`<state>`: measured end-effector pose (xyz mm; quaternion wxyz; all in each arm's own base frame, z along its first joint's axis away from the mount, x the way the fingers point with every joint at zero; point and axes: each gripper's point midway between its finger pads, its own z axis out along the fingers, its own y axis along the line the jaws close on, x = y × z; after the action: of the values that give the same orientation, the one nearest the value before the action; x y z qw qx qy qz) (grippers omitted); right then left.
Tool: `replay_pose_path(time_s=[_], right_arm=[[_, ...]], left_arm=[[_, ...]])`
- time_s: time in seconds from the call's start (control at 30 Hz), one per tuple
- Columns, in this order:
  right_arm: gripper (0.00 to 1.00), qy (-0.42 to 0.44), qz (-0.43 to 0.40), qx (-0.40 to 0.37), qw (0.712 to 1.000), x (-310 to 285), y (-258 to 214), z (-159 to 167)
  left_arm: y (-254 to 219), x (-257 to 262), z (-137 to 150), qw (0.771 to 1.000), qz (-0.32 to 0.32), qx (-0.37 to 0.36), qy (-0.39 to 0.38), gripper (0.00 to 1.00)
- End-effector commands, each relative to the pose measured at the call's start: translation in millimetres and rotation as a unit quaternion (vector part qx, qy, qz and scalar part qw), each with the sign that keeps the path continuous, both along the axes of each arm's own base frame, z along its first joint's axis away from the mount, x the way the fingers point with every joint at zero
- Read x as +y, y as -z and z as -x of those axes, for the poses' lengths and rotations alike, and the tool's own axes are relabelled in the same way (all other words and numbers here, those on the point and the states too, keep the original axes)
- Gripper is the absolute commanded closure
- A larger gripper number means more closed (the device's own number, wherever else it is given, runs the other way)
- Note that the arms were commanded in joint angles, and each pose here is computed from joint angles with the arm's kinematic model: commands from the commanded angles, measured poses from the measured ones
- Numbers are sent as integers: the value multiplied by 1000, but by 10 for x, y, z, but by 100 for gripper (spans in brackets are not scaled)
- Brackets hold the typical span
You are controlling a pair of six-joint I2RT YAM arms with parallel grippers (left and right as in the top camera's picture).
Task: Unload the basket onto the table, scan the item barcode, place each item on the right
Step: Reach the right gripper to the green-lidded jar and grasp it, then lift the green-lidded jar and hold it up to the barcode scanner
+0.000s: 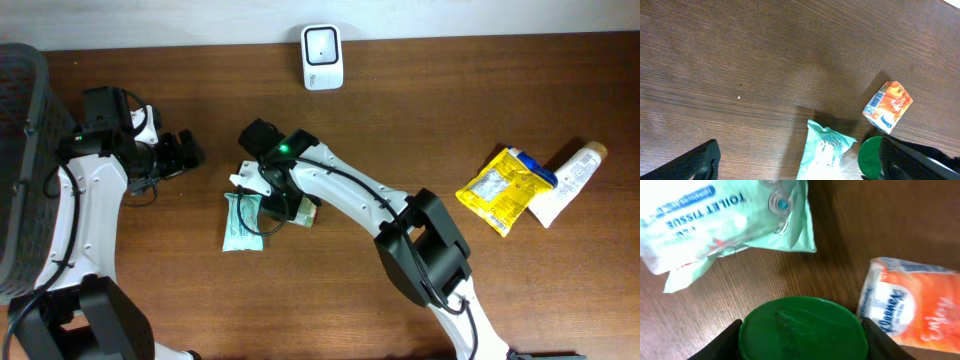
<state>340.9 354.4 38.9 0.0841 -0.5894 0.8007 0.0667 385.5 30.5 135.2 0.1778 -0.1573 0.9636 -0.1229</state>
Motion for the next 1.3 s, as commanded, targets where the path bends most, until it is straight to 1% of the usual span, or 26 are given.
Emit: replay_pose_path(time_s=[0.0, 0.03, 0.13, 0.2, 0.23, 0.33, 0.37, 0.4, 0.5, 0.6, 0.73, 0.83, 0.87, 0.9, 1.0, 1.07, 1.17, 1.27], right_arm=[[56, 13, -82, -30, 996, 114, -738, -130], [56, 13, -99, -26, 995, 116, -836, -136], [56, 4, -186, -6, 983, 77, -1289, -163], [56, -19, -259, 18, 965, -43, -1625, -160], [55, -19, -282, 25, 959, -114, -1722, -189], [55, 15, -320, 32, 947, -438, -1844, -434], [55, 29, -320, 28, 946, -565, -1827, -527], [53, 35, -319, 24, 947, -664, -1803, -589], [49, 71, -315, 6, 946, -973, -1775, -813], [49, 122, -302, -21, 945, -1223, -1740, -1070], [50, 182, -277, -57, 942, -1400, -1594, -1371], [50, 218, -276, -81, 933, -1424, -1425, -1560], [50, 232, -287, -86, 925, -1407, -1366, -1625], [53, 254, -309, -94, 912, -1381, -1258, -1722], [57, 282, -348, -99, 889, -1336, -1026, -1797], [57, 291, -371, -108, 875, -1327, -825, -1795], [55, 290, -384, -120, 868, -1345, -575, -1710], [55, 292, -383, -120, 868, -1370, -444, -1645]], left_arm=[[83, 19, 15, 1000, -1, 12, -2, 1], [83, 19, 15, 1000, -1, 12, -2, 1], [83, 18, 14, 1000, -1, 12, -2, 1], [83, 19, 15, 1000, -1, 12, -2, 1], [83, 19, 15, 1000, -1, 12, -2, 1], [83, 19, 15, 1000, -1, 12, -2, 1], [83, 19, 15, 1000, -1, 12, -2, 1], [83, 19, 15, 1000, -1, 12, -2, 1], [83, 19, 15, 1000, -1, 12, -2, 1], [83, 19, 15, 1000, -1, 12, -2, 1], [83, 19, 15, 1000, -1, 12, -2, 1], [83, 19, 15, 1000, -1, 12, -2, 1], [83, 19, 15, 1000, -1, 12, -2, 1], [83, 19, 15, 1000, -1, 12, -2, 1], [83, 19, 15, 1000, -1, 12, -2, 1], [83, 19, 15, 1000, -1, 12, -2, 1], [83, 19, 15, 1000, -1, 12, -2, 1], [83, 19, 15, 1000, -1, 12, -2, 1]])
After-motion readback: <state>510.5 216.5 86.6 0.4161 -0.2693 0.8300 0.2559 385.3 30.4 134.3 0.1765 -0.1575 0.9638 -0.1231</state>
